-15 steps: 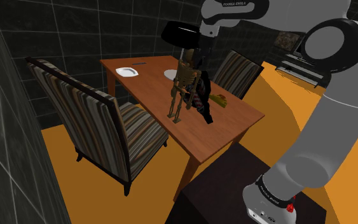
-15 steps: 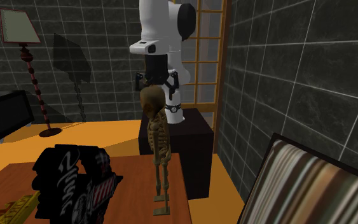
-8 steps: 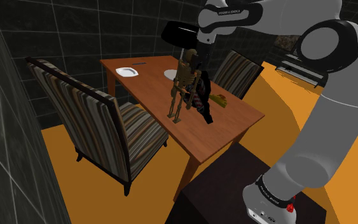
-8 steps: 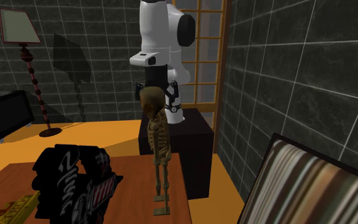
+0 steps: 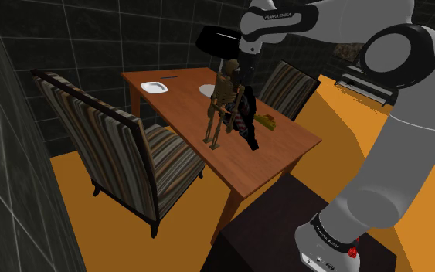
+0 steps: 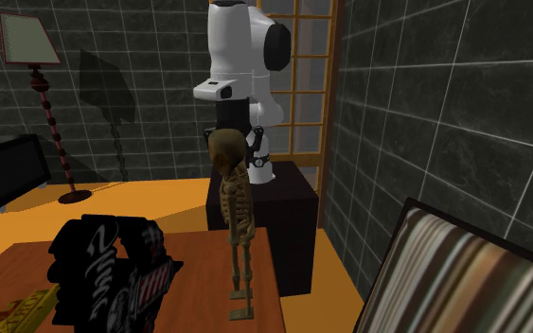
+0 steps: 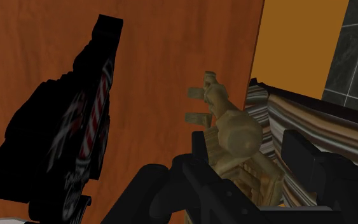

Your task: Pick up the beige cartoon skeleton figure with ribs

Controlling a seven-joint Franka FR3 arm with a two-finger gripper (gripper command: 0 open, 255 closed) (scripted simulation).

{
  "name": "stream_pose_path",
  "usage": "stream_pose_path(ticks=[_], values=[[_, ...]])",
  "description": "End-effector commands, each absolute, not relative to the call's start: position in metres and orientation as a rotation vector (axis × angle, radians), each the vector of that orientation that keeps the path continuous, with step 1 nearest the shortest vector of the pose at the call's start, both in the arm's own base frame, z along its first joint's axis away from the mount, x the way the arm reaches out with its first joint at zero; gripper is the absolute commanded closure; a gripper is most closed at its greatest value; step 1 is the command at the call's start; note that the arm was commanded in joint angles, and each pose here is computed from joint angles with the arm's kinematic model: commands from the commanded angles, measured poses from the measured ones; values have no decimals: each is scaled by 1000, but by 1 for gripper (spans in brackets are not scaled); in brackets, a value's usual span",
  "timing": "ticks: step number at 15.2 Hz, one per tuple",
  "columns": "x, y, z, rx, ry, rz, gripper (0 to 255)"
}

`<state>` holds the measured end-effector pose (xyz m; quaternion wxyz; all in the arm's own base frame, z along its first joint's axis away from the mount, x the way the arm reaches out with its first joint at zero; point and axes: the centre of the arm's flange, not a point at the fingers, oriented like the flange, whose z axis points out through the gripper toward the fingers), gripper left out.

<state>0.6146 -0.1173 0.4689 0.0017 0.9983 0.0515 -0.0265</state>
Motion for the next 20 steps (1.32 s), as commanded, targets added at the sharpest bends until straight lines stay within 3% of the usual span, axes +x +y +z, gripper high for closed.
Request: stream_pose_path(ticks=[1, 20], values=[[614, -117, 468, 3133, 162, -86, 255], [614, -117, 547, 3133, 162, -87, 255]])
